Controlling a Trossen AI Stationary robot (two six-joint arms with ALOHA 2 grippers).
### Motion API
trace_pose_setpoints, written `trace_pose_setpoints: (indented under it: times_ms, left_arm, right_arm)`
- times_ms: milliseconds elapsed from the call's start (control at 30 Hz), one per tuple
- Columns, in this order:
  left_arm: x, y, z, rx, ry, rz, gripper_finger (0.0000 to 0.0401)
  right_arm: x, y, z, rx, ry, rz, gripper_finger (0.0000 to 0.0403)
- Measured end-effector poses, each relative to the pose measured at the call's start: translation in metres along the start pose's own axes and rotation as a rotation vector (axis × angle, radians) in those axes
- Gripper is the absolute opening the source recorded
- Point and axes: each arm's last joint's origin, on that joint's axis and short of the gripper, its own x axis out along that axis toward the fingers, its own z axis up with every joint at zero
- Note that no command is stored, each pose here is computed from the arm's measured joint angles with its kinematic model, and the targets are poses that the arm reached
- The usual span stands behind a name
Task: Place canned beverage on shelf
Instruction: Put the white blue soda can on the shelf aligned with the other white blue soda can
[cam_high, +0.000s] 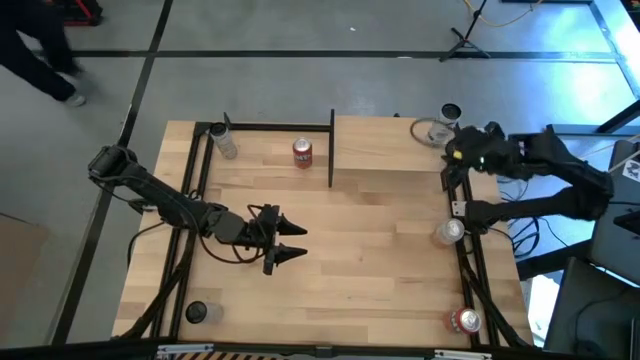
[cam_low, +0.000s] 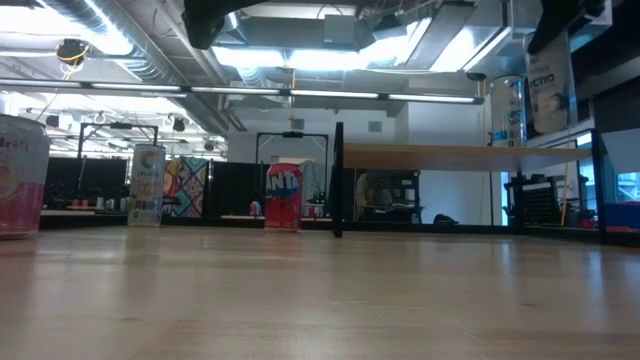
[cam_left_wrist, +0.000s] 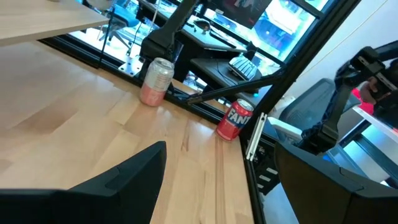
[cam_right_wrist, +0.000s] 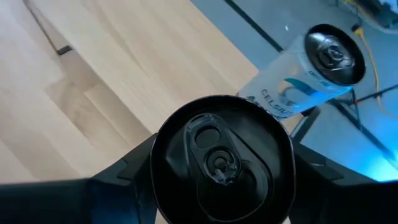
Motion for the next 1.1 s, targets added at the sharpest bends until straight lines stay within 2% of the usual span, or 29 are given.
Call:
trace_pose_setpoints:
  times_ms: [367, 667, 933, 1100]
  left_arm:
    - [0.0, -0.001, -0.001, 0.001, 0.015, -0.023, 0.0292]
    - [0.0, -0.001, -0.001, 0.001, 0.028, -0.043, 0.0293]
    - [0.0, -0.001, -0.001, 0.009, 0.029, -0.044, 0.0293]
    - [0.0, -0.001, -0.001, 0.009, 0.028, -0.044, 0.0293]
  right_arm:
    - [0.014, -0.03, 0.016, 0.115, -0.025, 0.067, 0.0231]
    - [0.036, -0.037, 0.004, 0.14, 0.003, 0.162, 0.0231]
    - [0.031, -0.046, -0.004, 0.17, 0.005, 0.132, 0.0231]
    - [0.032, -0.047, -0.003, 0.183, -0.004, 0.152, 0.0231]
